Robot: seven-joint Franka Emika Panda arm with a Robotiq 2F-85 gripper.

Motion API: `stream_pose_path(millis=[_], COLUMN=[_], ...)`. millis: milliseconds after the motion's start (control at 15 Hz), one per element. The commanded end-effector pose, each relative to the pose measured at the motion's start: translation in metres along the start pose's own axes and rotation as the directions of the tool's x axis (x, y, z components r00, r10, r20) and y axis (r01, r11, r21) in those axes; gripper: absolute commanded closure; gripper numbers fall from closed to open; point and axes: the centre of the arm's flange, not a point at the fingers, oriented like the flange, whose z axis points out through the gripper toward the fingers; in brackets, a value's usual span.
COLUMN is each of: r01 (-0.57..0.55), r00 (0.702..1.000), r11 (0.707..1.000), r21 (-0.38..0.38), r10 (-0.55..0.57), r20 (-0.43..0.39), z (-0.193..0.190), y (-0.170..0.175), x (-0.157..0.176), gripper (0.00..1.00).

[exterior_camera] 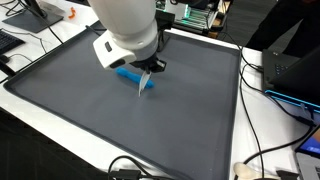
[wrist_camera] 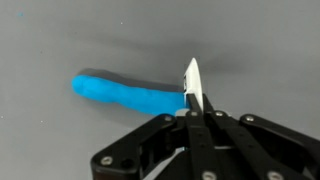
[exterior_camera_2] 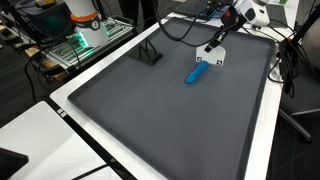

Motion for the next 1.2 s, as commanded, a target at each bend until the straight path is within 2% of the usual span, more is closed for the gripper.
stream_pose_path(millis=[0,733,1133], r01=[0.016,0.037,0.062], r00=[0.999,0.990,0.975], r11=[0.999,0.999,0.998], r21=[-0.033,-0.032,-0.030], r10=[-0.015,-0.033,-0.054], r20=[0.038,0.134,0.218], z=[0.020,0.027,0.037], y=[0.001,0.004,0.006], x=[0.008,0.004,-0.006], gripper=[0.99,0.99,0.99])
